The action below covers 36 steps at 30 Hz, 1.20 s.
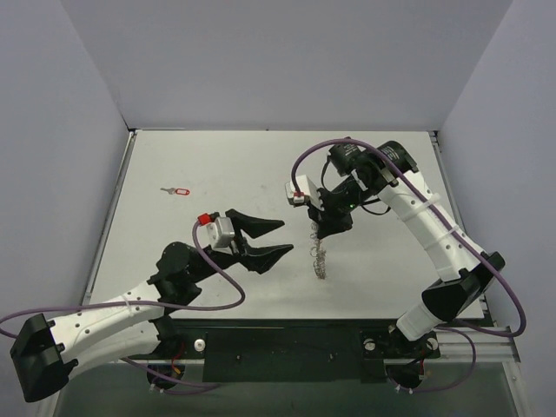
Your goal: Put the keys on the keyring
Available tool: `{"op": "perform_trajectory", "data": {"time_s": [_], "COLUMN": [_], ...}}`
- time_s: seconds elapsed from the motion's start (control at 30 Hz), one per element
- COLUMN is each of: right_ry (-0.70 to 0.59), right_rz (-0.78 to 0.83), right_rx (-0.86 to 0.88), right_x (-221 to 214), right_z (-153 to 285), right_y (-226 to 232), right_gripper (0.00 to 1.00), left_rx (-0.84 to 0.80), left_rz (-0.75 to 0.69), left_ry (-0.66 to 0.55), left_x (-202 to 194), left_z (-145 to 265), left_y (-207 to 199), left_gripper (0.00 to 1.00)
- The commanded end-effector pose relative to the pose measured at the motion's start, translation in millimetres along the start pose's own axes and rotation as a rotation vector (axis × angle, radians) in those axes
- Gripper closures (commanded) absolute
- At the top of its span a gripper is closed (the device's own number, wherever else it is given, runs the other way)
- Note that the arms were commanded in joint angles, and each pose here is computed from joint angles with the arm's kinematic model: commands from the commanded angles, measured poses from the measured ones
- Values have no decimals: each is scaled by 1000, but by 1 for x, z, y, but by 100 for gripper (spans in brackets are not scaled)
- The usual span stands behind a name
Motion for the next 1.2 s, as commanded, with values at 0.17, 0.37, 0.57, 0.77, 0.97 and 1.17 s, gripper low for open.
{"op": "perform_trajectory", "data": {"time_s": [0.17, 0.37, 0.57, 0.77, 0.97, 1.17], "right_ry": [201, 211, 204, 198, 200, 197], "right_rz": [-97, -110, -109, -103, -101, -102], "right_rx": [36, 36, 44, 43, 41, 42], "right_x": [-16, -16, -15, -15, -16, -16], "right_z": [7, 5, 5, 6, 7, 7], "right_y": [15, 13, 14, 16, 16, 17], "right_gripper": [100, 100, 100, 100, 100, 100], "left_rx": [-74, -141, -184, -155, -99, -94], "left_rz": [-134, -236, -272, -300, -341, -361], "left_ry": [319, 305, 302, 300, 253, 217], "left_x": [-29, -37, -50, -56, -47, -39], "left_z": [-25, -43, -54, -61, -55, -44], "left_y": [8, 9, 5, 5, 8, 6], "left_gripper": [50, 57, 62, 63, 64, 64]}}
Point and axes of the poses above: each gripper's point midway between its finger pads, its own z axis back along the fingers, its own y axis along the line the jaws close on, x = y × z, the point moved 8 cm from there along z, back along the fingers, and after that the axes turned 12 degrees about -z, right-handed, at the moved point
